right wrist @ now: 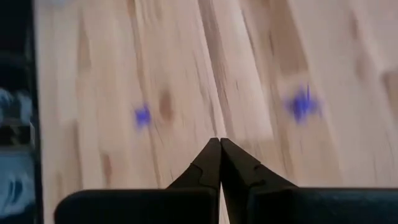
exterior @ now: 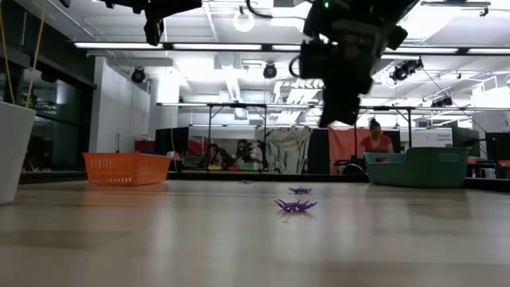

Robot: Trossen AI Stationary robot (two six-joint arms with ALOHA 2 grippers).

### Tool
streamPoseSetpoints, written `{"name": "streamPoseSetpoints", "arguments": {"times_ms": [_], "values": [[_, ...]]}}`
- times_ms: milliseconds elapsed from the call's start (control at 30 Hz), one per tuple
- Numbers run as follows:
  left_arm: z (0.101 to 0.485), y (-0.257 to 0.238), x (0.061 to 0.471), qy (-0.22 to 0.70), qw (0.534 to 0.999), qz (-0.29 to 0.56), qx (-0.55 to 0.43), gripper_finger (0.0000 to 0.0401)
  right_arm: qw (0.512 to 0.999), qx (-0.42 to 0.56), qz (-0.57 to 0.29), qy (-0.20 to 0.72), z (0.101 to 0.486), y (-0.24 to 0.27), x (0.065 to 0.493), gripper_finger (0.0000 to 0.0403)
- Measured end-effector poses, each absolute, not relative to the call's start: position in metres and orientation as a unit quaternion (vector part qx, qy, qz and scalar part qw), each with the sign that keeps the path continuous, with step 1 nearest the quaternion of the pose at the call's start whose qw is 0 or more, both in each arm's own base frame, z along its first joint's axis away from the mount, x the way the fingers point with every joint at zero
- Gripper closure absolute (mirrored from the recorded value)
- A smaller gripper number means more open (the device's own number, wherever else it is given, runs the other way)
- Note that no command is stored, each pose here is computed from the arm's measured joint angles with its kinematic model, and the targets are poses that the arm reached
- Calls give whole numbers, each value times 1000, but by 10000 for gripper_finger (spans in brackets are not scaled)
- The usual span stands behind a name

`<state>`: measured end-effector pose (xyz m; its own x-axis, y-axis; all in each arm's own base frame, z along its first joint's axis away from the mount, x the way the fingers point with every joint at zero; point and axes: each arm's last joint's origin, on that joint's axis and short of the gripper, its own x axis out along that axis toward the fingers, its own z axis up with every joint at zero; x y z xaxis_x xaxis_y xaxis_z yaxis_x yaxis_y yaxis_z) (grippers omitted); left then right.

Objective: Sort Halloween decoration
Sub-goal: Put the violet spider toy into the yellow bin

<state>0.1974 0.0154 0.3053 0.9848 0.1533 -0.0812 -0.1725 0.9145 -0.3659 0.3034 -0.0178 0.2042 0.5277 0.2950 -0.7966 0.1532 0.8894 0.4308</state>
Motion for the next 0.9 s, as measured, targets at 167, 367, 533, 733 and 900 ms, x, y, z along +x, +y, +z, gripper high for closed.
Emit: {"name": "streamPoseSetpoints", "arguments": {"times_ms": [167,367,533,733,900], "values": [[305,15,197,26,978,84,-189,401,839,263,-10,477,201,-32,316,402],[305,15,197,26,977,84,-192,401,849,181,12,496,191,-45,339,353],[305,15,197,26,977,84,-193,401,849,70,41,522,174,-48,345,288],[305,15,197,26,977,84,-193,401,835,-35,83,543,157,-50,348,270],[305,15,197,26,977,84,-193,401,825,-54,97,554,144,-53,350,270]]}}
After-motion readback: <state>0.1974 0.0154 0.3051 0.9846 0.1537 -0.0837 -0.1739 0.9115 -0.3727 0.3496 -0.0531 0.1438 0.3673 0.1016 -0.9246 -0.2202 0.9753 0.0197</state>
